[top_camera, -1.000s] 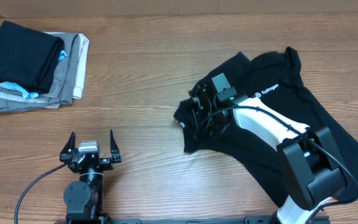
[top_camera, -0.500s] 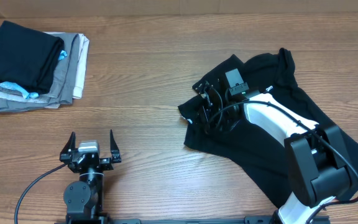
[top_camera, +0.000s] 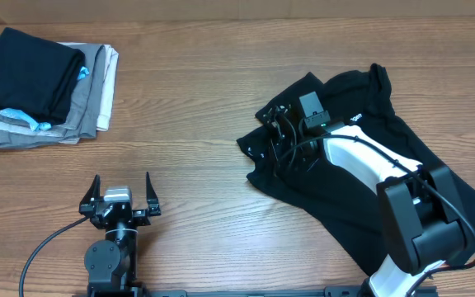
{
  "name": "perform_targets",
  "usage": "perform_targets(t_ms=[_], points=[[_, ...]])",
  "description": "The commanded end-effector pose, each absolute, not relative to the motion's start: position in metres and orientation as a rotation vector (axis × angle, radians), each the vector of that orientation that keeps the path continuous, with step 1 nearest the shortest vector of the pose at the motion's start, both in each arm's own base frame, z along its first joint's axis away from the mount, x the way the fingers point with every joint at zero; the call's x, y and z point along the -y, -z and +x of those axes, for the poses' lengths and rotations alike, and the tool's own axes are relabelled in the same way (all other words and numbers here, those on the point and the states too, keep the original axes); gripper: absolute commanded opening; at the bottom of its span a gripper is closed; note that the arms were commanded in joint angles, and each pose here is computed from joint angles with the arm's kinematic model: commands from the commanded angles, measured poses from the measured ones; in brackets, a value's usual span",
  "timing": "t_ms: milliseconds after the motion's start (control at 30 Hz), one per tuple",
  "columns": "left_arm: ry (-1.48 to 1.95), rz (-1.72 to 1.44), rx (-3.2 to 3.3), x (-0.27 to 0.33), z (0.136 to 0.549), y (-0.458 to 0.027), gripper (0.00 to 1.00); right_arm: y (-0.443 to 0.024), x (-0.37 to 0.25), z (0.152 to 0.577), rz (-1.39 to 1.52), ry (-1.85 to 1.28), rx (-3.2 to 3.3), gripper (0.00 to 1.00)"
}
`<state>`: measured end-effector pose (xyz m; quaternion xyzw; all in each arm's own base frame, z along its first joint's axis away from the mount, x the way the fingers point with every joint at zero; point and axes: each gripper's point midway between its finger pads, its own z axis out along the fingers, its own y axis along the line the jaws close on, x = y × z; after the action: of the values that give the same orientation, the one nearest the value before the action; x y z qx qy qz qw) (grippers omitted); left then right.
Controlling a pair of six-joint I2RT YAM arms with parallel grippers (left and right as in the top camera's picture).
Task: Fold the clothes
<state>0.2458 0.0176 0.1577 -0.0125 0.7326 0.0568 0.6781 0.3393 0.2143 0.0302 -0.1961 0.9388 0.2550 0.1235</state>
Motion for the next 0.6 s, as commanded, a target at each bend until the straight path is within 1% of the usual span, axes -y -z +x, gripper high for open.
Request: perform_targets(t_ms=[0, 67, 200, 300, 567], points=[[-0.154, -0.031, -1.638, -0.021, 0.245, -0.159, 1.0, -0.056, -0.23, 0.328, -0.731, -0.993, -2.602, 0.04], [-0.154, -0.031, -1.638, -0.021, 0.245, -0.159, 1.0, -0.073, -0.24, 0.316, -0.8, -1.209, -2.505, 0.04], [-0.154, -0.031, -1.639, -0.021, 0.245, -0.159, 1.0, -0.102, -0.241, 0.303, -0.795, -1.502, -2.374, 0.04], [-0.154, -0.031, -1.638, -0.021, 0.245, -0.159, 1.0, -0.108, -0.237, 0.302, -0.757, -1.568, -2.363, 0.04], [-0.155, -0.03, -1.639, -0.021, 0.245, -0.159, 1.0, -0.103, -0.24, 0.3, -0.783, -1.563, -2.362, 0.04]])
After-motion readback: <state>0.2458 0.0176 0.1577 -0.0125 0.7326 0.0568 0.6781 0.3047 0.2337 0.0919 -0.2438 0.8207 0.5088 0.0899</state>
